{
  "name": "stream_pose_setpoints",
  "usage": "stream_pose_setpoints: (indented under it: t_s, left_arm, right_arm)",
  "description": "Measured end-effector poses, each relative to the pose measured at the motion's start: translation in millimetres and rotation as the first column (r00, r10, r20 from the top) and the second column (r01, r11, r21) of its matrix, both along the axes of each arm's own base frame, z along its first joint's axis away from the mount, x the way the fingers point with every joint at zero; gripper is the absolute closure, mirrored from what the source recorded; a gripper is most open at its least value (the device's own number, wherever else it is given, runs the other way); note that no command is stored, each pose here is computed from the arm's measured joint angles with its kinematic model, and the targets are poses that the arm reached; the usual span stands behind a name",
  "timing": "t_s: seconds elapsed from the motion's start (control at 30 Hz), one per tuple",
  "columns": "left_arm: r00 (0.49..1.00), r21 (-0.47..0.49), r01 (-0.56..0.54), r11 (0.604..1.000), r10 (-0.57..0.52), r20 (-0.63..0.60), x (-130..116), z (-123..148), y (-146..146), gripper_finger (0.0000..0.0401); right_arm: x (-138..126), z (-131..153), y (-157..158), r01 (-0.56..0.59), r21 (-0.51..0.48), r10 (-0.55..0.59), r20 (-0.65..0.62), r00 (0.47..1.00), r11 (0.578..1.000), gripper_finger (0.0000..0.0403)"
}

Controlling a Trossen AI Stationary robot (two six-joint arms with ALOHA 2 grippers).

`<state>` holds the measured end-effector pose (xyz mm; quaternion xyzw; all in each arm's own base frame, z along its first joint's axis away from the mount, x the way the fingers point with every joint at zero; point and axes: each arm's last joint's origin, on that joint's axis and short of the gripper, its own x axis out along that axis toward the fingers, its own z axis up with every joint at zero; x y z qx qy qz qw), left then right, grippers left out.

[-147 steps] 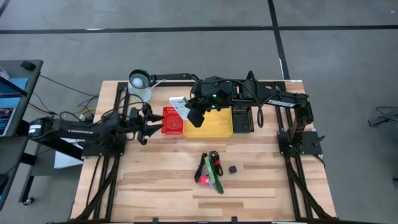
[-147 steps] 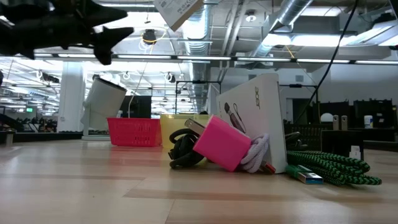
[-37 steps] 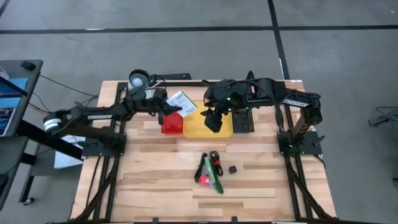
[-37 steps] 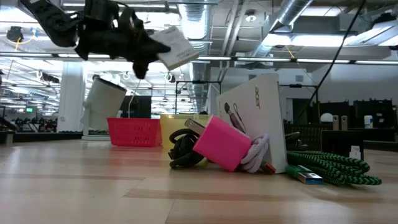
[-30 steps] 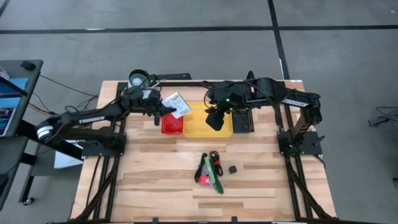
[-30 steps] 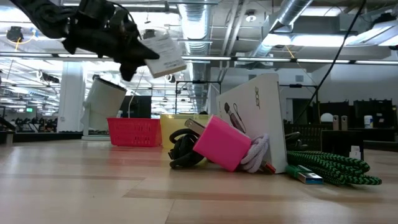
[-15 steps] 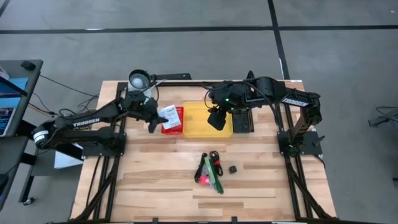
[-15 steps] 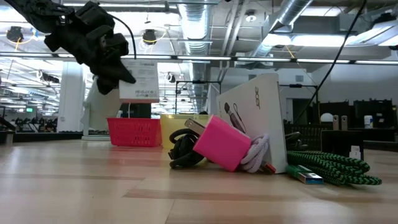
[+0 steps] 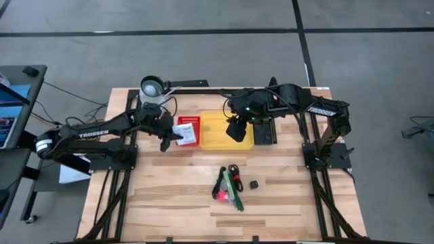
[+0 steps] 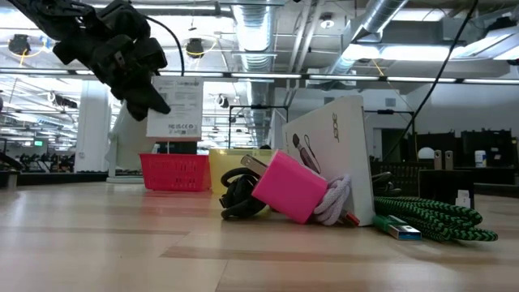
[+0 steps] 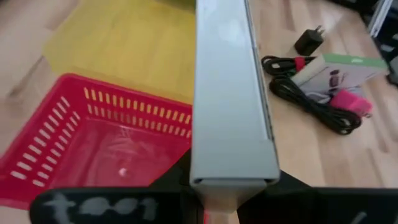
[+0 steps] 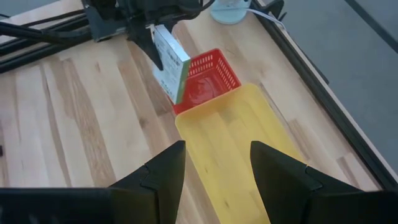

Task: Pick and place items into bin
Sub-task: Put the right card reader box into the red bin

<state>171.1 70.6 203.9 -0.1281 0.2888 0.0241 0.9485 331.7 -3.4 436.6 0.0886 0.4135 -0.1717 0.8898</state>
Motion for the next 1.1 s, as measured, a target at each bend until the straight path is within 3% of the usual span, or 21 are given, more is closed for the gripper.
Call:
stream_pose_setpoints:
  t_s: [0.13, 0.6, 1.1]
  left_arm:
    - [0.999, 0.074, -0.031, 0.997, 0.032, -0.012, 0.0, 0.0, 1.9, 0.0363]
    - [1.0, 0.242, 0.021, 0.97, -0.015, -0.025, 2.0, 0.8, 0.5, 0.0362]
    - [1.0, 0.264, 0.025, 0.964, -0.019, -0.024, 2.4, 1.2, 0.6, 0.0349]
  right_arm:
    - [0.2, -0.1, 0.0, 0.0, 0.0, 0.0, 0.0, 1.0, 1.0, 0.0225]
    - [0.3, -0.2, 0.2, 0.006, 0.009, -0.006, 0.002, 1.0, 1.0, 0.0225]
    - [0.3, -0.2, 0.2, 0.007, 0.01, -0.007, 0.003, 1.0, 1.0, 0.0227]
